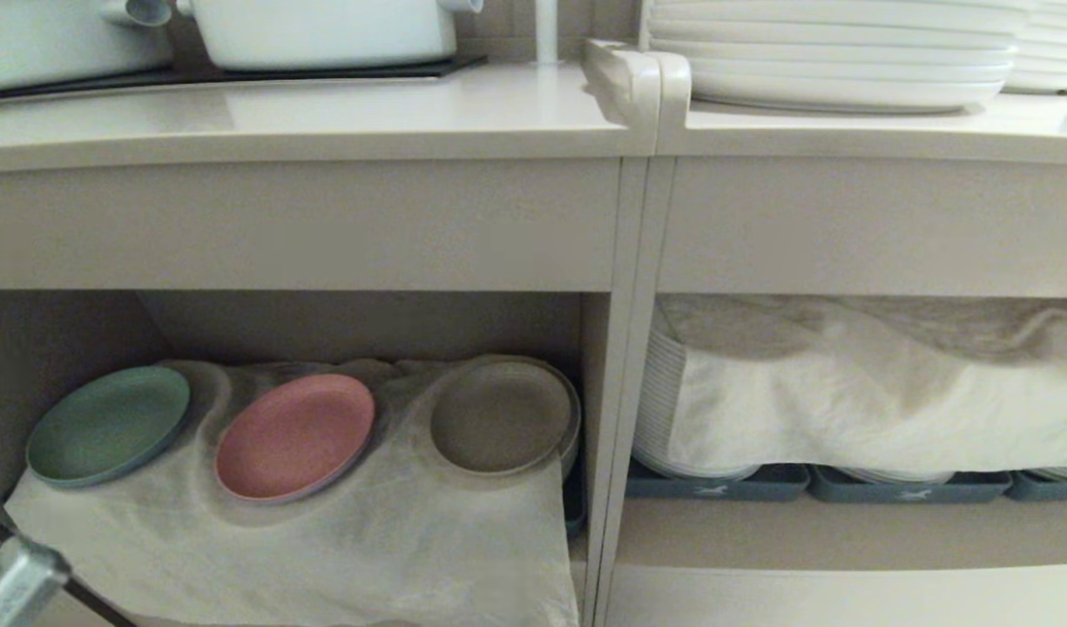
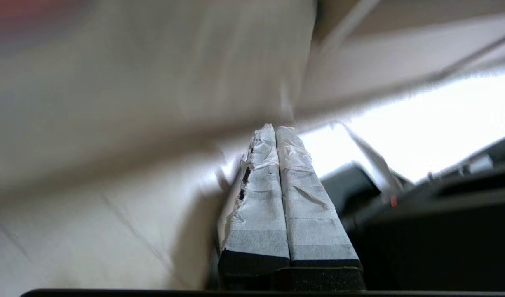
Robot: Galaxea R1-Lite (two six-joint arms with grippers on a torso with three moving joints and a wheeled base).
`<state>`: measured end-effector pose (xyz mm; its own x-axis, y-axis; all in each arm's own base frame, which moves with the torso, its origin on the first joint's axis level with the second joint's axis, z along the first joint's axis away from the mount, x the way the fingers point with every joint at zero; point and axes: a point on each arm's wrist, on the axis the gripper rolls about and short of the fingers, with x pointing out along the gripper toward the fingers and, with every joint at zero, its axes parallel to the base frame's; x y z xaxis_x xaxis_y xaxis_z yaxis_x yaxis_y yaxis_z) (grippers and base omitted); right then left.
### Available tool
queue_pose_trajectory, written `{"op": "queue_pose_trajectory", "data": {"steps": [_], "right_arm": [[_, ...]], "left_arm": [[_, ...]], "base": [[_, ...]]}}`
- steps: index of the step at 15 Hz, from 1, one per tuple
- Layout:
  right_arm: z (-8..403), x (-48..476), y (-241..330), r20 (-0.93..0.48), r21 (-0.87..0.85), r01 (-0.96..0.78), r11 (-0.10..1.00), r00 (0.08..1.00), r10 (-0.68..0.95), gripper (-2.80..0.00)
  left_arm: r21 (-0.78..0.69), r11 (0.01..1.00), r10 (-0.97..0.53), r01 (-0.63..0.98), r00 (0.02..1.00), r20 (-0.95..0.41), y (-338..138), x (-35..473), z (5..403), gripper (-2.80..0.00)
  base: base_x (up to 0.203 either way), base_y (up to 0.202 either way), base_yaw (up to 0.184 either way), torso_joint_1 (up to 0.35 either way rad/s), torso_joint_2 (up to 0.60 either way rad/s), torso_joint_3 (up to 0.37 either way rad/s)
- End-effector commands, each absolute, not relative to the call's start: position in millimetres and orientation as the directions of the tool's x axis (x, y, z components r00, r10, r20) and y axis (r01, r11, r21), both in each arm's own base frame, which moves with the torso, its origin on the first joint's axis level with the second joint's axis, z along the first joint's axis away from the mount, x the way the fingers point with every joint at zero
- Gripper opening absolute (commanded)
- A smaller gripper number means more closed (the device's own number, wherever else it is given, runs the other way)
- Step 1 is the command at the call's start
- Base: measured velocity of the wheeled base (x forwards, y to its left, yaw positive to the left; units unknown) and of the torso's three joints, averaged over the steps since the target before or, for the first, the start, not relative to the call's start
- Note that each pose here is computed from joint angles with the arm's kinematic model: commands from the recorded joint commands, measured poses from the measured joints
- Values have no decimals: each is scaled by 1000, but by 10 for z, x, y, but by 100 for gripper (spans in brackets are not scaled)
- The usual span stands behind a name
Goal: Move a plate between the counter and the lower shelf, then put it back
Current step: Pick up the plate in the cupboard
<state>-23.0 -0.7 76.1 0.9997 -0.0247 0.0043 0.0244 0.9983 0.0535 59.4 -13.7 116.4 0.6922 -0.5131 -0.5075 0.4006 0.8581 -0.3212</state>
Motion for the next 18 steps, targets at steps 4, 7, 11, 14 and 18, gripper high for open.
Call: {"op": "queue_pose_trajectory", "data": {"steps": [4,7,11,14,18], "right_arm": [[761,-229,-7,3,54,24,998,1000,-25,-280],[761,-229,-7,3,54,24,998,1000,-25,-280],[761,-229,-7,3,54,24,998,1000,-25,-280],[761,-229,-7,3,54,24,998,1000,-25,-280],[761,-229,-7,3,54,24,998,1000,-25,-280]], "left_arm": [[-454,856,-511,247,540,-669,-152,831,910,-280],[-469,865,-486,176,523,-700,-160,1080,836,-280],[-453,889,-413,73,555,-722,-199,1472,791,-280],[-423,904,-375,59,582,-721,-451,1677,875,-280],[-438,899,-353,-2,589,-727,-842,1848,915,-280]], "base": [[0,0,0,0,0,0],[0,0,0,0,0,0],[0,0,0,0,0,0],[0,0,0,0,0,0],[0,0,0,0,0,0]]}}
